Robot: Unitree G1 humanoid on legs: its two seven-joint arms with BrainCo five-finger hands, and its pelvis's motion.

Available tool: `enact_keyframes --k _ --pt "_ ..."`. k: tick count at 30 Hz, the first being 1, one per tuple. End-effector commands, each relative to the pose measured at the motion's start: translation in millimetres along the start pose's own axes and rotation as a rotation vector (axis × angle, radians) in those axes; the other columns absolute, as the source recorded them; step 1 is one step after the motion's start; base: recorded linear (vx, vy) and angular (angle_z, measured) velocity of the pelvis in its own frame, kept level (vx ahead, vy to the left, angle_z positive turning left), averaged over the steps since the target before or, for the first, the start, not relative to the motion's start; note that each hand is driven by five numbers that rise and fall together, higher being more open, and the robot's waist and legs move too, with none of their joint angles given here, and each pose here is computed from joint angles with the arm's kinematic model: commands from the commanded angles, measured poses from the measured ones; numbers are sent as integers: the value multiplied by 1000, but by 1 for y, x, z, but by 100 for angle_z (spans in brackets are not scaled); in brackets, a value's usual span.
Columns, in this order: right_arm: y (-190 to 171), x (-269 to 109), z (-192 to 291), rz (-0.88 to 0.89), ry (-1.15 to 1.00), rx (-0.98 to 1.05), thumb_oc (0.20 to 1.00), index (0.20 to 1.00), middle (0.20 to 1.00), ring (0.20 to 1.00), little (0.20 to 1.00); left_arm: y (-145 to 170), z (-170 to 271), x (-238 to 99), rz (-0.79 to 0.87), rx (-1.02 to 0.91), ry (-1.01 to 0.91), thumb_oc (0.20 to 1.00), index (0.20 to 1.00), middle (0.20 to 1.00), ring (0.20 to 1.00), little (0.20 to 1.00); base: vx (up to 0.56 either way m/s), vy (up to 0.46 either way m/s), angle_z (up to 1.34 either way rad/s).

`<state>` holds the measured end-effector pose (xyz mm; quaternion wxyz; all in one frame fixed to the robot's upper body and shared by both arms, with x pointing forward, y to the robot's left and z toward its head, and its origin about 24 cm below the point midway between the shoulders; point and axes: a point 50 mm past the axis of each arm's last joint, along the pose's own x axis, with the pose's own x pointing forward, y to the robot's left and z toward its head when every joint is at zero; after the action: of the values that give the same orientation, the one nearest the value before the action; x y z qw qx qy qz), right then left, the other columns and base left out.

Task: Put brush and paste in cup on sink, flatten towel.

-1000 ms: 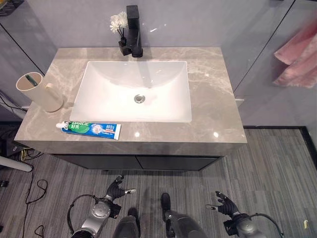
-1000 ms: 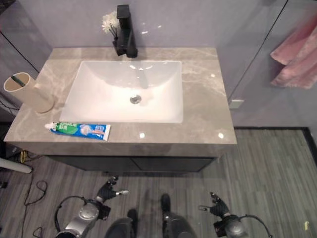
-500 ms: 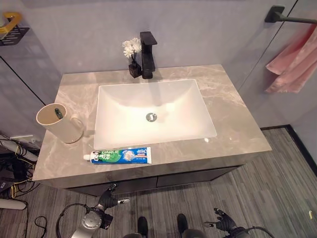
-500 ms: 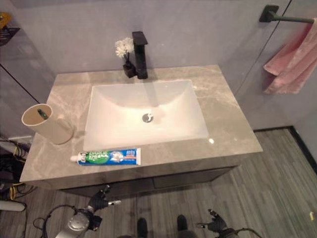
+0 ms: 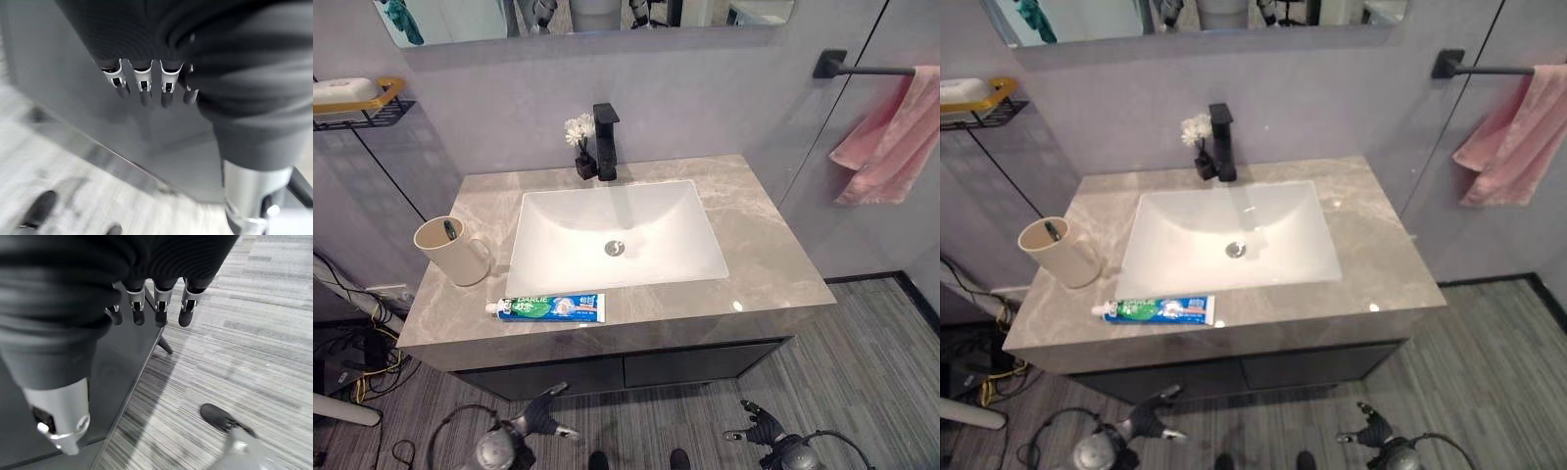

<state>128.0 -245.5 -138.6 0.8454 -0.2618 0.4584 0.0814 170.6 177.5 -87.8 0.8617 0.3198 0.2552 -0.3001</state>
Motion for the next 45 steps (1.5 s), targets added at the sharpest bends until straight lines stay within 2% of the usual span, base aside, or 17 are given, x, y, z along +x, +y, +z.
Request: enact_keyframes --k 1,5,6,7,10,12,13,14,17,18,19,20,23,26,29,34,45 --pt "-4 9 5 -13 87 -24 1000 1000 1000 1000 1000 31 88 34 3 423 -273 1000 1000 1000 1000 1000 -57 -39 -25" --pt "4 5 -8 15 128 -53 1000 1000 1000 1000 1000 39 122 30 21 415 -405 1000 1000 1000 1000 1000 -2 -26 -35" --pt "9 0 -21 33 169 -33 1000 1000 1000 1000 1000 44 146 21 28 423 -511 1000 1000 1000 1000 1000 23 -20 -5" --pt "9 0 -21 34 169 -33 1000 1000 1000 1000 1000 44 146 21 27 422 -510 1000 1000 1000 1000 1000 0 0 0" --pt "15 -5 -34 38 207 22 1000 1000 1000 1000 1000 60 178 -3 76 441 -667 1000 1000 1000 1000 1000 0 0 0" --pt "19 -6 -35 38 204 61 1000 1000 1000 1000 1000 79 204 -29 199 550 -809 1000 1000 1000 1000 1000 0 0 0" --pt "23 -6 -34 46 207 61 1000 1000 1000 1000 1000 91 226 -57 319 693 -941 1000 1000 1000 1000 1000 0 0 0" --pt "28 -5 -34 64 211 29 1000 1000 1000 1000 1000 100 234 -76 404 706 -1007 1000 1000 1000 1000 1000 7 -21 5" --pt "33 -5 -34 86 216 -11 1000 1000 1000 1000 1000 112 239 -95 508 697 -1053 1000 1000 1000 1000 1000 7 -7 0" --pt "35 -6 -34 89 222 -12 1000 1000 1000 1000 1000 123 238 -105 594 701 -1052 1000 1000 1000 1000 1000 0 0 0" --pt "35 -6 -34 90 221 -15 1000 1000 1000 1000 1000 123 237 -105 597 701 -1049 1000 1000 1000 1000 1000 23 -5 3" --pt "35 -5 -34 86 221 3 1000 1000 1000 1000 1000 138 231 -115 703 744 -1004 1000 1000 1000 1000 1000 12 -3 5" --pt "36 -5 -32 110 221 -25 1000 1000 1000 1000 1000 159 208 -134 782 790 -865 1000 1000 1000 1000 1000 9 -1 26" --pt "30 -5 -33 111 224 -64 1000 1000 1000 1000 1000 167 191 -144 786 761 -789 1000 1000 1000 1000 1000 1 3 7" --pt "17 -7 -39 76 239 3 1000 1000 1000 1000 1000 182 159 -150 776 687 -629 1000 1000 1000 1000 1000 6 6 5" --pt "21 -10 -46 112 256 -14 1000 1000 1000 1000 1000 192 133 -155 773 677 -482 1000 1000 1000 1000 1000 8 5 5" --pt "20 -10 -45 113 247 -24 1000 1000 1000 1000 1000 195 111 -149 733 671 -366 1000 1000 1000 1000 1000 3 8 8"
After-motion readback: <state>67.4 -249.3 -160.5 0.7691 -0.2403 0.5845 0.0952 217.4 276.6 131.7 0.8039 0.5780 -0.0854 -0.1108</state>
